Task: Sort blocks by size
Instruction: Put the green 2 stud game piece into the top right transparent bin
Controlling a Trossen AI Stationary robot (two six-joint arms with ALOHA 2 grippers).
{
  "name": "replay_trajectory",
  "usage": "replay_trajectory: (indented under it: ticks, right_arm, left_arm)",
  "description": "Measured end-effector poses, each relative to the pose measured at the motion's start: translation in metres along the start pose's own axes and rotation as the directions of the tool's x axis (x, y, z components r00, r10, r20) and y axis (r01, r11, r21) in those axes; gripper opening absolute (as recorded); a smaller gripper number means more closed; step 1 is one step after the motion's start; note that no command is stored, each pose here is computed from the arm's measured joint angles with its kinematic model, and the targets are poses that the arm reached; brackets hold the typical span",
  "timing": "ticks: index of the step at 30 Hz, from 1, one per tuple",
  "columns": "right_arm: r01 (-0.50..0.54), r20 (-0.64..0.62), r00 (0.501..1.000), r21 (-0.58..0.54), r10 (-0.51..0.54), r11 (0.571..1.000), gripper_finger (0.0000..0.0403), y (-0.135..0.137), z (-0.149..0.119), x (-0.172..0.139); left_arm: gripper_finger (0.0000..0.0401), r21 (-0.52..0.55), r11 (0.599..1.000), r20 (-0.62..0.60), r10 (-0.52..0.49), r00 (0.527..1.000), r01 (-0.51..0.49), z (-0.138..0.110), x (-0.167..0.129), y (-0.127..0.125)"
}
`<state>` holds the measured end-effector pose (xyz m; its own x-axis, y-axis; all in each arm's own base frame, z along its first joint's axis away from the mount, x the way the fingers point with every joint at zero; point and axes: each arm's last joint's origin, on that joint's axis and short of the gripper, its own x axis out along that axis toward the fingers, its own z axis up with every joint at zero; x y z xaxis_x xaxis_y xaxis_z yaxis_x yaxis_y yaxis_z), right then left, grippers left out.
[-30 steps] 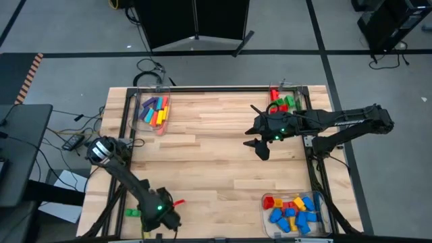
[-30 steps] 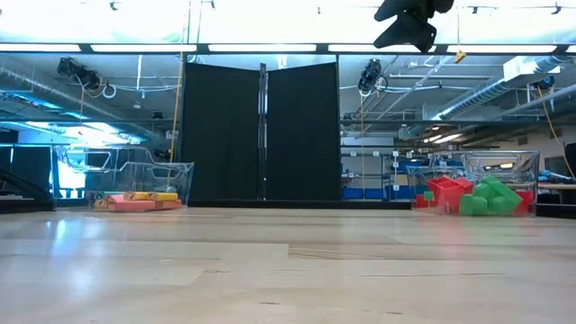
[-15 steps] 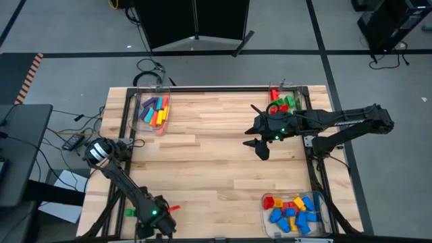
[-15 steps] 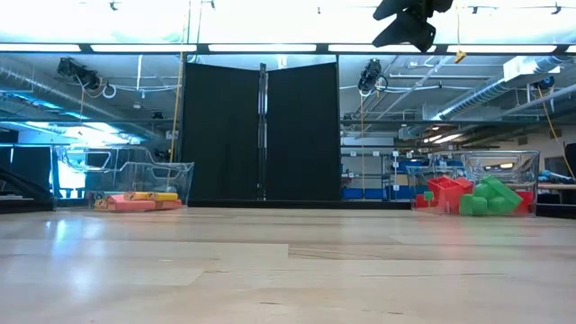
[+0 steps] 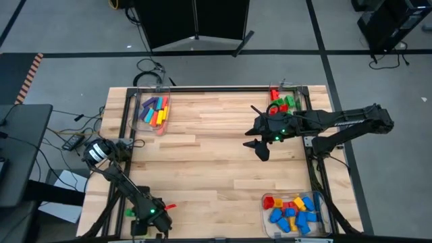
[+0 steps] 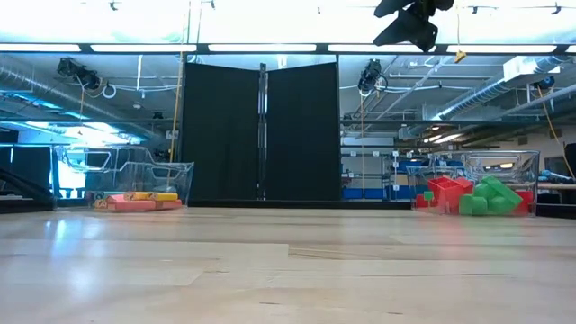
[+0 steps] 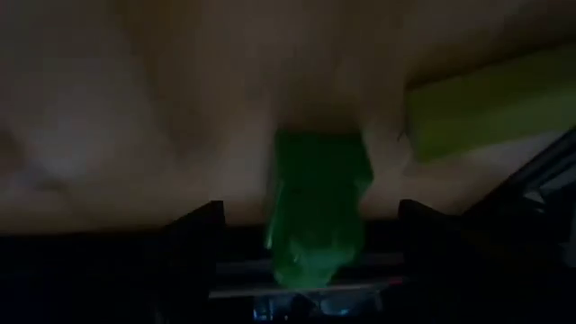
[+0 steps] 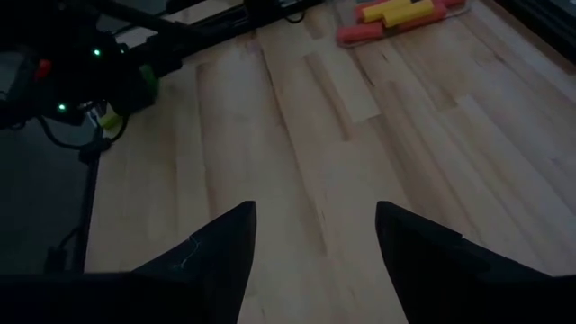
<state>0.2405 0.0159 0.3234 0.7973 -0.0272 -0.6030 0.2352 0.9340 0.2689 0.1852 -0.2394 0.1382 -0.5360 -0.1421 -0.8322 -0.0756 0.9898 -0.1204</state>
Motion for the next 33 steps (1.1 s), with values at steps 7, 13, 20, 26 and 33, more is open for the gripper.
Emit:
replay_trajectory:
  ticks: [7, 13, 20, 26, 33]
  right_arm:
    - [0.009, 0.004, 1.0, -0.002, -0.009, 1.0, 0.0239, 0.0, 0.0, 0.0]
    - [0.044, 0.019, 0.999, -0.002, -0.044, 0.999, 0.0241, -0.001, 0.001, 0.0]
    - [0.045, 0.018, 0.999, 0.004, -0.045, 0.999, 0.0239, -0.001, 0.0, 0.0]
    - [0.045, 0.008, 0.999, 0.001, -0.045, 0.999, 0.0241, 0.0, -0.001, 0.0]
    - [0.032, -0.02, 0.999, -0.011, -0.032, 0.999, 0.024, 0.005, -0.006, -0.001]
  left_arm:
    - [0.0311, 0.026, 0.999, 0.017, -0.038, 0.999, 0.038, 0.002, 0.017, 0.002]
    - [0.0195, 0.001, 1.0, 0.026, 0.005, 1.0, -0.005, 0.001, 0.019, 0.006]
    - [0.0134, -0.18, 0.982, -0.002, 0.052, 0.999, -0.052, 0.0, 0.017, 0.014]
    - [0.0134, -0.233, 0.972, 0.124, 0.045, 0.991, -0.015, 0.008, -0.009, 0.013]
    - [0.0134, -0.387, 0.918, 0.453, 0.11, 0.885, 0.084, 0.003, -0.065, 0.031]
